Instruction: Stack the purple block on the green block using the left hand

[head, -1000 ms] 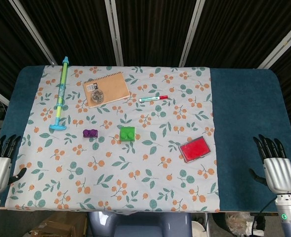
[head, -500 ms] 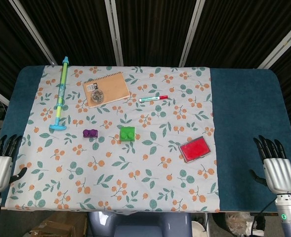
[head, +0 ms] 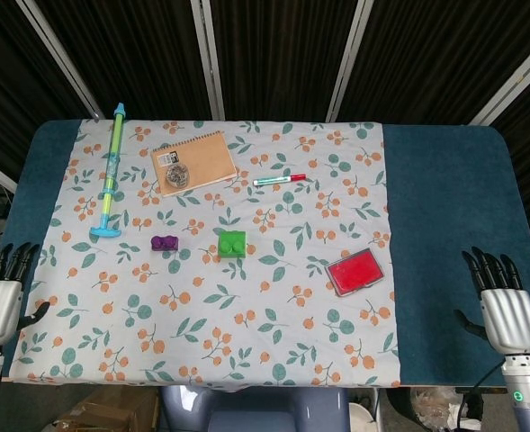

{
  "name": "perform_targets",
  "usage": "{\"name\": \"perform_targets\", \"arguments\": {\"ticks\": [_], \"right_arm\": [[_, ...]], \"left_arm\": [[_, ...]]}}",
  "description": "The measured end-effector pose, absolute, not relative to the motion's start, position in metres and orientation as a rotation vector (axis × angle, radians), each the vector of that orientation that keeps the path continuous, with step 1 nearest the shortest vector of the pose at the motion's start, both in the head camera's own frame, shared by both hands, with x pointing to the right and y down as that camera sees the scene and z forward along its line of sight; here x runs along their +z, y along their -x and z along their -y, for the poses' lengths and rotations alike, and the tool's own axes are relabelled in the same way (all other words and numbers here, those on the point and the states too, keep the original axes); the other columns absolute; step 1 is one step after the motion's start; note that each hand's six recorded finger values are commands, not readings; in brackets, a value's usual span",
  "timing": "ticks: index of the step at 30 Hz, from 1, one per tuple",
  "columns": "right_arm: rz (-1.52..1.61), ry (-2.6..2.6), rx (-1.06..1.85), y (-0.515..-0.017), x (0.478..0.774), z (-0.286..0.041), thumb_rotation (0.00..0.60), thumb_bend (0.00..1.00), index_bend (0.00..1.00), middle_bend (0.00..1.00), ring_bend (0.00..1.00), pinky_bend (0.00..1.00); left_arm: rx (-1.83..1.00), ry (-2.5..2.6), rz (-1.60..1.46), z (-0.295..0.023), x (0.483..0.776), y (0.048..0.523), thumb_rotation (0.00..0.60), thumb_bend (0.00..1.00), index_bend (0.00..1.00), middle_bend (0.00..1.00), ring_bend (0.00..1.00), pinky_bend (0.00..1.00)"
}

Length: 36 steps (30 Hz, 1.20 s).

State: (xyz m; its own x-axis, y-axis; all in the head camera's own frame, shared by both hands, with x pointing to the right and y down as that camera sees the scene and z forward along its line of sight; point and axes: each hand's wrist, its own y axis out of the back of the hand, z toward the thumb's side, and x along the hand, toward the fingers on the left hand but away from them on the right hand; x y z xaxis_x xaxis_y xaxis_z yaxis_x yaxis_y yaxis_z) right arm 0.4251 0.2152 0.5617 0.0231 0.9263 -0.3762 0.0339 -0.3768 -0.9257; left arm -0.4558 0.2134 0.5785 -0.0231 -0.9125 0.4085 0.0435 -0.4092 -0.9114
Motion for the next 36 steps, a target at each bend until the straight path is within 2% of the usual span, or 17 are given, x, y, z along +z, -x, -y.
{"name": "perform_targets", "arguments": {"ticks": [7, 13, 20, 23, 28, 36], "right_arm": [[1.005, 1.527, 1.463, -0.423, 0.562, -0.217, 0.600, 0.22, 0.03, 0.06, 0.10, 0.00], [0.994, 1.526, 1.470, -0.422, 0.565, -0.216, 0.600, 0.22, 0.03, 0.06, 0.10, 0.00], [0.982, 1.518, 1.494, -0.422, 0.571, -0.214, 0.600, 0.22, 0.03, 0.06, 0.10, 0.00], [0.977, 1.514, 1.506, -0.423, 0.574, -0.213, 0.600, 0.22, 0.03, 0.06, 0.10, 0.00], [0.983, 1.507, 1.518, -0.426, 0.575, -0.212, 0.600, 0.22, 0.03, 0.06, 0.10, 0.00], [0.980, 1.513, 1.517, -0.426, 0.576, -0.212, 0.600, 0.22, 0.03, 0.06, 0.10, 0.00]], "left_arm": [[-1.530, 1.515, -0.900, -0.197, 0.588, 0.438, 0.600, 0.25, 0.09, 0.16, 0.00, 0.00], [-1.536, 1.531, -0.822, -0.159, 0.600, 0.416, 0.600, 0.25, 0.10, 0.19, 0.00, 0.00], [-1.584, 1.515, -0.743, -0.088, 0.623, 0.372, 0.600, 0.25, 0.14, 0.23, 0.00, 0.00], [-1.643, 1.493, -0.705, -0.069, 0.638, 0.355, 0.600, 0.25, 0.16, 0.28, 0.00, 0.00], [-1.729, 1.500, -0.644, -0.058, 0.671, 0.317, 0.600, 0.24, 0.24, 0.33, 0.00, 0.00], [-1.756, 1.471, -0.583, -0.067, 0.705, 0.280, 0.600, 0.24, 0.27, 0.38, 0.00, 0.00]]}}
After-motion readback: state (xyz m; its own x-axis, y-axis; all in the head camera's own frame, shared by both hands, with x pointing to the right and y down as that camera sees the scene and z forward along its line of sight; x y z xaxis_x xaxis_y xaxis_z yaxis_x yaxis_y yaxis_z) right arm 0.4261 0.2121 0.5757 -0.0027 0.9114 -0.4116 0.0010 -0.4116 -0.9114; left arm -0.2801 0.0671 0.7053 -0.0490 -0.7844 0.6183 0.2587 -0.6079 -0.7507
